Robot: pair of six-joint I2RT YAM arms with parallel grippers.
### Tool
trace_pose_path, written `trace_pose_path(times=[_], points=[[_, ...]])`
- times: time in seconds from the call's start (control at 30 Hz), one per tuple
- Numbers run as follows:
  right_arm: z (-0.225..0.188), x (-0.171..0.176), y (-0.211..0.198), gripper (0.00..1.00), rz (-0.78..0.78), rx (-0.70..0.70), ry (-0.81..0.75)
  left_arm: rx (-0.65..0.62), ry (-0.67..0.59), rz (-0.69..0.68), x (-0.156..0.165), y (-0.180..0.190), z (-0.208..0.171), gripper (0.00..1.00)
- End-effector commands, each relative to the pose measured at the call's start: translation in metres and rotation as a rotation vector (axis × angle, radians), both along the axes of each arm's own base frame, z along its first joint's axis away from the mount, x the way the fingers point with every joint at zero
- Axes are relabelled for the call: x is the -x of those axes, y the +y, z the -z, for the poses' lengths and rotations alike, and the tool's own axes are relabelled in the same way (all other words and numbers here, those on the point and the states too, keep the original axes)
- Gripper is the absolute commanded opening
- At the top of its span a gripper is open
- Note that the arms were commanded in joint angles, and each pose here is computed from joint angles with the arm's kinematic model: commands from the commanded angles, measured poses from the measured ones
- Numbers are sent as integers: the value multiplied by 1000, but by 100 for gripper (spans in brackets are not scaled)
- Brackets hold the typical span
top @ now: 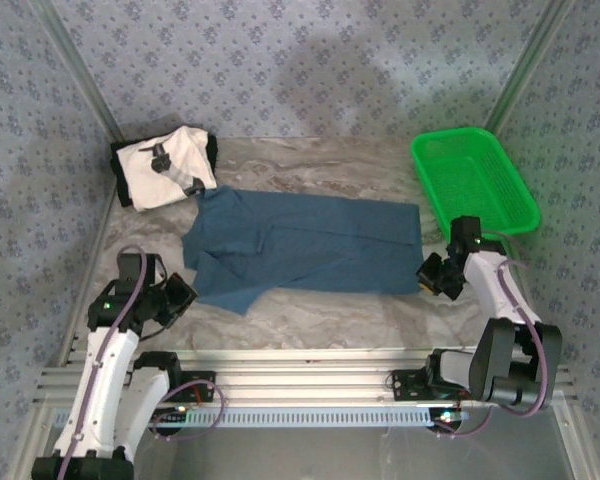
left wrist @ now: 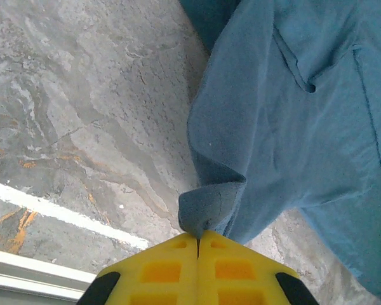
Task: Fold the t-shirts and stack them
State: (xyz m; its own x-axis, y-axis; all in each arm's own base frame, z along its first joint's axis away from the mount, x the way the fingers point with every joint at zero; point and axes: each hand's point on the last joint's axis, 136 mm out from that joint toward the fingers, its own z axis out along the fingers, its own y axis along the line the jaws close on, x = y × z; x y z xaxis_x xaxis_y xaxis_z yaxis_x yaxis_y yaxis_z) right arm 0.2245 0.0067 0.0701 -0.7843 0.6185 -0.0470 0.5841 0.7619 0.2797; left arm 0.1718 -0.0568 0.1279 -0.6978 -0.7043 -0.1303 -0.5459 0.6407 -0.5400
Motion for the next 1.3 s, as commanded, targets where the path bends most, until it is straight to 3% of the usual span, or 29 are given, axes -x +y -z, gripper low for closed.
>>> trace_pose_path(times=[0.0, 0.2, 0.43, 0.9, 1.27], points=[[11, 27, 4, 0, 14, -10, 94, 38, 9, -20, 5, -3, -8, 0], [-7, 6, 1, 0, 10, 0, 32, 25, -86, 20, -27, -6, -48, 0], [-27, -36, -5, 0, -15, 12, -28, 6, -173, 87, -95, -12, -82, 0], [-27, -114, -15, 0, -61, 38, -35, -71, -139, 240, -198, -18, -73, 0], [-6, -132, -19, 0, -93, 52, 30, -93, -121, 340, -254, -25, -64, 0]])
